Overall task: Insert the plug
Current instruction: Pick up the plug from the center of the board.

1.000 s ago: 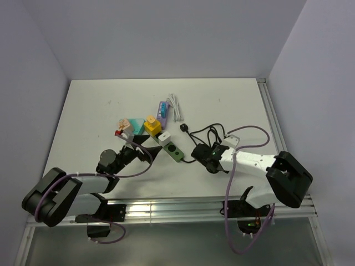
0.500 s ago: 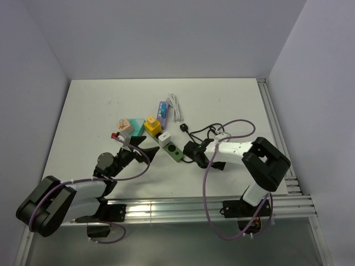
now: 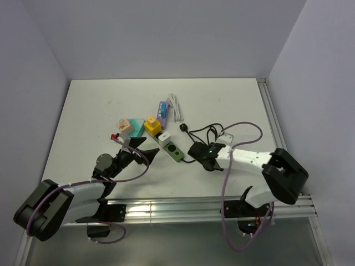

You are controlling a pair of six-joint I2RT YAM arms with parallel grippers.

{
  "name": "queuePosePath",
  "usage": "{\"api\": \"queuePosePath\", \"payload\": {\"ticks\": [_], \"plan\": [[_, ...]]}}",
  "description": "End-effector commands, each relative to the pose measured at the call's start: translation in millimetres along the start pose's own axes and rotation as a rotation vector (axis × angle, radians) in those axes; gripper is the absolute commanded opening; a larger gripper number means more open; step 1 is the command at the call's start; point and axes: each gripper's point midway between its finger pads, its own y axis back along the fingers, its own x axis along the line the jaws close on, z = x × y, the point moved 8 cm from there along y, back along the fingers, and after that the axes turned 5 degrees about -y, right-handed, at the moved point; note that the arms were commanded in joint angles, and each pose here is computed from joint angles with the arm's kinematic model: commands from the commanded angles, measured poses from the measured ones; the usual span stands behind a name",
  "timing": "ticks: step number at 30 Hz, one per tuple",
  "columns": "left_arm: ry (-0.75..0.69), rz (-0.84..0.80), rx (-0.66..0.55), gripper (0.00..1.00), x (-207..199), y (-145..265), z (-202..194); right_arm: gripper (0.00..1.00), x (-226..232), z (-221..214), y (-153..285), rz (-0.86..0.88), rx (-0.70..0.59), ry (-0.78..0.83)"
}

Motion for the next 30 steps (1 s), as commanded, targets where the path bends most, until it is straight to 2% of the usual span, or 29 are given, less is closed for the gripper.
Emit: {"api": "queuePosePath", "payload": {"ticks": [1, 2, 6, 10, 18, 22, 23, 30], "plan": [[-0.025, -0.087, -0.036, 0.99, -9, 6, 2, 0.22, 14, 5, 19, 0.221, 0.049, -0.061], [-0.029, -0.097, -0.057, 1.00, -11, 8, 4, 0.22, 15, 3, 25, 0.280, 0.095, -0.051], [-0.055, -0.140, -0.074, 0.99, -15, 11, 5, 0.22, 19, 17, 56, 0.564, 0.144, -0.171], [-0.103, -0.185, -0.076, 0.99, -18, 16, 1, 0.22, 26, 32, 79, 0.703, 0.181, -0.211], [-0.245, -0.248, -0.111, 0.98, -27, 14, -7, 0.22, 57, 61, 114, 0.881, 0.270, -0.247], [-0.404, -0.258, -0.169, 0.91, -37, 10, -8, 0.22, 67, 74, 133, 0.958, 0.308, -0.284], [-0.421, -0.257, -0.211, 0.91, -40, 9, -2, 0.22, 69, 74, 136, 0.973, 0.326, -0.289], [-0.549, -0.251, -0.275, 0.90, -54, -4, 3, 0.23, 76, 77, 150, 1.040, 0.395, -0.316]]}}
